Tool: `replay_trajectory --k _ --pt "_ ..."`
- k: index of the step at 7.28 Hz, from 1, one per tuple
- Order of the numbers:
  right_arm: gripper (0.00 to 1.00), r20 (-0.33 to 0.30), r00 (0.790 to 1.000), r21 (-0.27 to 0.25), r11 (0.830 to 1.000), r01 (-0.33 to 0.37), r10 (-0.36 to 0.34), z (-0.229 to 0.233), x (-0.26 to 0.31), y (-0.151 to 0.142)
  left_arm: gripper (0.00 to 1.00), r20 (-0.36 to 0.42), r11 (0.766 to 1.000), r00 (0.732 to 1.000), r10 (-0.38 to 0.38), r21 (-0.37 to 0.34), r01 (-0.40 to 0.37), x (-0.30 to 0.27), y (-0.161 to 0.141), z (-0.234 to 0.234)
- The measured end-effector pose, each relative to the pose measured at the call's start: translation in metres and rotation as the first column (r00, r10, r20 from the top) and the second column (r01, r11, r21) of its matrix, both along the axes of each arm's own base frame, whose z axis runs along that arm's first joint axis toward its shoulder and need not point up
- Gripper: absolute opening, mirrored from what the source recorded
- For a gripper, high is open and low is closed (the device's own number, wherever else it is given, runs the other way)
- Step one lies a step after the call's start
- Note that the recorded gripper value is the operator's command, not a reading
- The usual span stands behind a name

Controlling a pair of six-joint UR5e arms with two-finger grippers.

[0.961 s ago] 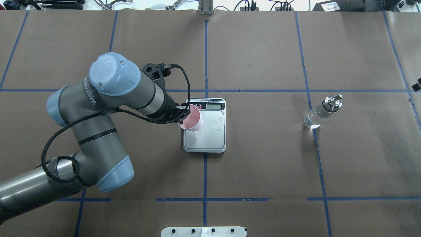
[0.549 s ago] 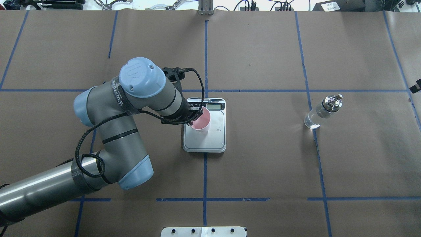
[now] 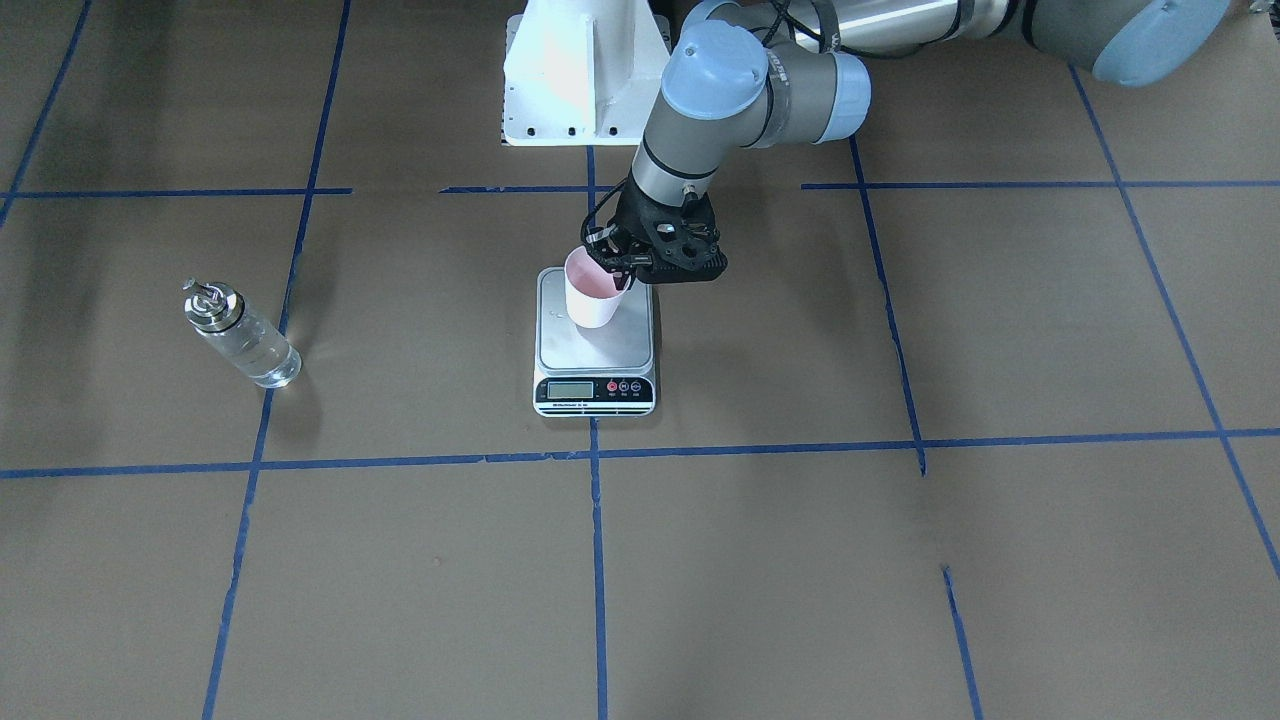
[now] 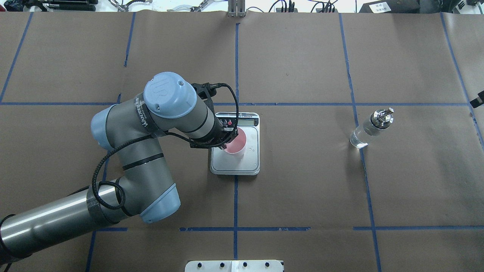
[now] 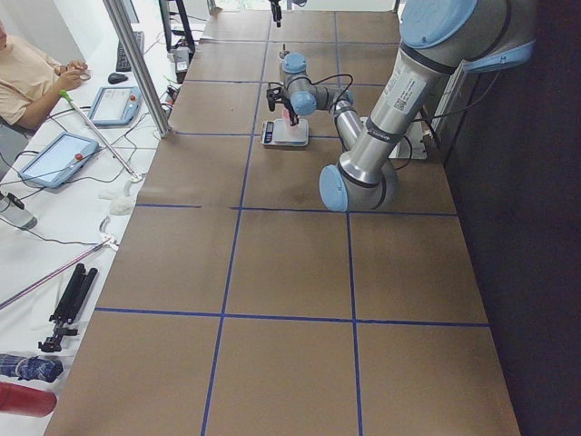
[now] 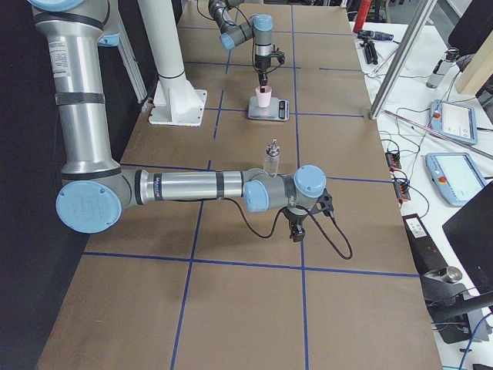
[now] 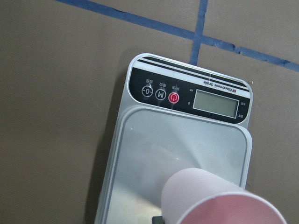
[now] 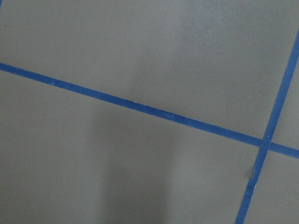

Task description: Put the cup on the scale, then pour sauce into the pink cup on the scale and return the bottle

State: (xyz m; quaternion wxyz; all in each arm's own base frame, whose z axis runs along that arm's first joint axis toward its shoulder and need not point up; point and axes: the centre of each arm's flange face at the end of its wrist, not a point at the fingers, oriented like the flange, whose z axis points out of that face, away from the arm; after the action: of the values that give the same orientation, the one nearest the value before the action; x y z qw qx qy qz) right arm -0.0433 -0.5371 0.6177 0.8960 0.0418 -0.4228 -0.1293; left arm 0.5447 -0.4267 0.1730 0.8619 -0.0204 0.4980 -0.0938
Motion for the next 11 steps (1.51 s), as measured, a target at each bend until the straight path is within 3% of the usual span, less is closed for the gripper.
replay_trajectory --k 1,3,4,5,6,9,11 --pt "1.0 0.0 1.0 -0.004 1.0 0.0 0.0 0.002 0.0 0.0 0.09 0.0 1.0 1.0 0.0 0.0 0.0 0.0 0.0 0.0" --pt "1.0 0.002 1.0 -0.007 1.0 0.003 -0.003 0.003 -0.002 0.0 0.14 0.001 1.0 1.0 0.0 -0.001 0.0 0.0 0.0 0.0" --pt "1.0 0.006 1.0 -0.009 1.0 0.006 -0.006 0.003 -0.003 0.001 0.26 0.002 1.0 1.0 0.0 -0.001 0.0 0.001 0.0 0.001" --pt "1.0 0.009 1.0 -0.011 1.0 0.009 -0.009 0.004 -0.005 0.001 0.4 0.0 1.0 1.0 0.001 -0.001 -0.001 0.001 0.0 0.001" --pt "1.0 0.011 1.0 -0.012 1.0 0.013 -0.012 0.003 -0.007 0.001 0.71 -0.005 1.0 1.0 0.004 0.002 -0.004 0.0 0.0 0.0" --pt "1.0 0.019 0.999 0.013 0.999 0.043 -0.043 -0.004 -0.024 0.0 0.71 -0.034 1.0 0.999 0.003 0.023 -0.003 -0.011 0.004 -0.012" --pt "1.0 0.044 0.998 0.108 0.993 0.05 -0.055 -0.007 -0.038 0.011 0.71 -0.098 0.998 0.995 -0.025 0.058 0.03 -0.055 0.005 -0.036"
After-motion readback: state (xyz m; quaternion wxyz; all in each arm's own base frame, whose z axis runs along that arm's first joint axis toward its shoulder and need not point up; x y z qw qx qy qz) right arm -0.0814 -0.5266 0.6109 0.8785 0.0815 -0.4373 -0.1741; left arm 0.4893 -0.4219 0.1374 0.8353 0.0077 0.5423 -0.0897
